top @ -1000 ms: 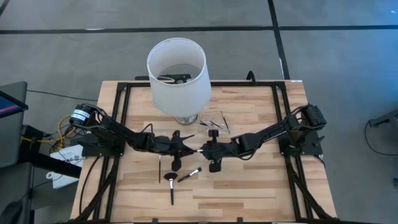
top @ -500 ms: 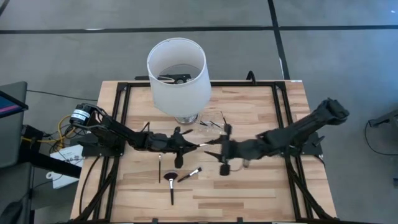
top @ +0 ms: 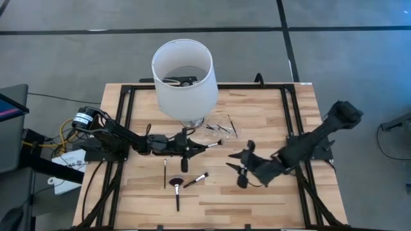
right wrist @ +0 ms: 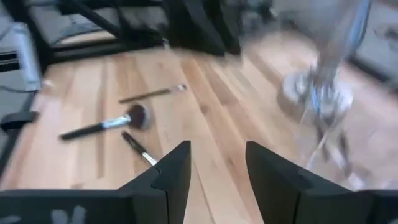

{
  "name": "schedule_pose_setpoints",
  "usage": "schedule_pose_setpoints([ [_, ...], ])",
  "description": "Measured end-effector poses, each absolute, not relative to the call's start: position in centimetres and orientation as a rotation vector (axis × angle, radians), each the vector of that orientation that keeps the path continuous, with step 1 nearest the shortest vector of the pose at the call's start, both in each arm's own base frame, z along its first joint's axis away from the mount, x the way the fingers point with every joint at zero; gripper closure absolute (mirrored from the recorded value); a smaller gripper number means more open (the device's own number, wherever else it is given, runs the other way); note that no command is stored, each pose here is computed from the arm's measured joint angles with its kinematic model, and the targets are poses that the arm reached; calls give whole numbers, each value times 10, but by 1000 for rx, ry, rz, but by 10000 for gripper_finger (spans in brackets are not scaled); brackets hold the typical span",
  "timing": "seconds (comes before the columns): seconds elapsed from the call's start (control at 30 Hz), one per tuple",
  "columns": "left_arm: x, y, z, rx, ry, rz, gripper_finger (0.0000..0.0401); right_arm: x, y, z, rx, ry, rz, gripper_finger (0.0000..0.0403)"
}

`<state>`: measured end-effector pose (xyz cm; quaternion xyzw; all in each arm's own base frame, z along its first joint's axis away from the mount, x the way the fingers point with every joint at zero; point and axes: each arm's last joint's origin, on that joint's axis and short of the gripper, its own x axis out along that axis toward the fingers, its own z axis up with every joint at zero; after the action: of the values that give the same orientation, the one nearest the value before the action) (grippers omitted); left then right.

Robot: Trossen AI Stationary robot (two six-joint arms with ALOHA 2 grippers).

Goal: Put items in baskets/containers
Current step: Put the powder brush into the transparent organizer

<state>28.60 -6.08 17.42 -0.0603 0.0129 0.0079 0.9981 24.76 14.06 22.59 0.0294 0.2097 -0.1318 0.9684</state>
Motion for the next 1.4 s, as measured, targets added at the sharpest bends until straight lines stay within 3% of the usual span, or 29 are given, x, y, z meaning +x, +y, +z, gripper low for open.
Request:
schedule_pose_setpoints([
  [0.13, 286, -62, 177, -128, -4, -29, 356, 270, 134, 185, 84, 396, -316, 256],
  [0.27, 286, -62, 177, -128, -3, -31, 351, 291, 127, 174, 18, 363, -231, 256],
  [0.43, 286, -63, 178, -129, -4, -43, 353, 304, 117, 189, -44, 227, -223, 257],
  [0.83, 285, -64, 187, -103, -101, -94, 354, 302, 111, 211, -120, 124, -263, 258],
  [1.2, 285, -65, 191, -66, -136, -97, 354, 309, 101, 229, -73, -52, -116, 259],
  [1.4, 285, -66, 191, -32, -147, -96, 353, 310, 100, 229, -70, -59, -117, 294],
])
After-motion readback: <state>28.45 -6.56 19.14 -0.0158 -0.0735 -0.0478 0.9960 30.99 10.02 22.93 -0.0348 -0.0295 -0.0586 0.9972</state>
